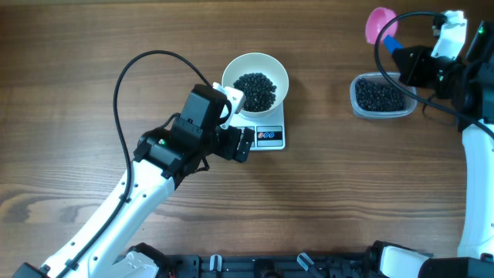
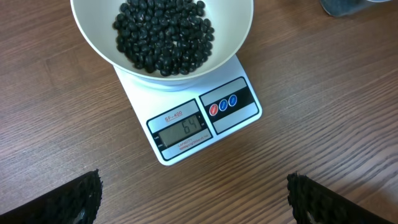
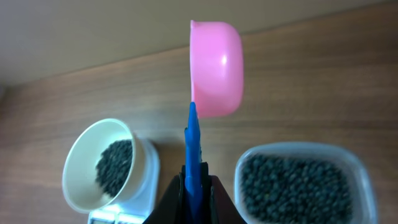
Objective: Scoop item into bowl and weigh 150g on scale
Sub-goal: 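Bring the empty scoop back above the bean tub with the right gripper, then lower the scoop into the tub and scoop black beans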
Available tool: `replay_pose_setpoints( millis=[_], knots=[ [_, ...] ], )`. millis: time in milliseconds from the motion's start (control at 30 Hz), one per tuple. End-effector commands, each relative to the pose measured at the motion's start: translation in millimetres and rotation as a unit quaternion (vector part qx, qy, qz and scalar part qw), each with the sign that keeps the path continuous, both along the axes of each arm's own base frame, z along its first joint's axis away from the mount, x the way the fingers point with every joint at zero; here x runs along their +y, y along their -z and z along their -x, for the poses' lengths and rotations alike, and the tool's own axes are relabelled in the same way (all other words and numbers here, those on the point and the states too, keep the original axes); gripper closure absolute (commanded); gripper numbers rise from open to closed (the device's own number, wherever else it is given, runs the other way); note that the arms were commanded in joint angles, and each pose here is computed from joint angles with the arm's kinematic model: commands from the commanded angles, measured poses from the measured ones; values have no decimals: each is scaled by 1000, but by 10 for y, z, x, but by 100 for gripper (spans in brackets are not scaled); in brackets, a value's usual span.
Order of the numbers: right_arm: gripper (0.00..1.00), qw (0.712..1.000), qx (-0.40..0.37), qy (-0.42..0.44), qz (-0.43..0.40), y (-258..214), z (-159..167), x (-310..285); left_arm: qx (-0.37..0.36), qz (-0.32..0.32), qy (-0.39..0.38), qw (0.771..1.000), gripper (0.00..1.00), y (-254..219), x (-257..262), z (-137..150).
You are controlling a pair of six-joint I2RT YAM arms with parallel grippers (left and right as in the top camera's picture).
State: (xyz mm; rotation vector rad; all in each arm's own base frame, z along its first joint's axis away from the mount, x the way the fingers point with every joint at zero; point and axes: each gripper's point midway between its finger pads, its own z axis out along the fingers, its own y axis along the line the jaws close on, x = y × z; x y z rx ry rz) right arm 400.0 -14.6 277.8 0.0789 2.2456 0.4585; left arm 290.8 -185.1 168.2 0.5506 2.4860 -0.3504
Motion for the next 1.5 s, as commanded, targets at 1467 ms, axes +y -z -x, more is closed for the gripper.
replay_pose_setpoints(
  millis=[1467],
  knots=[
    [96,966,167,-25,197,750,470,-451,4,-5,-7,1000,0,45,20,4]
  ],
)
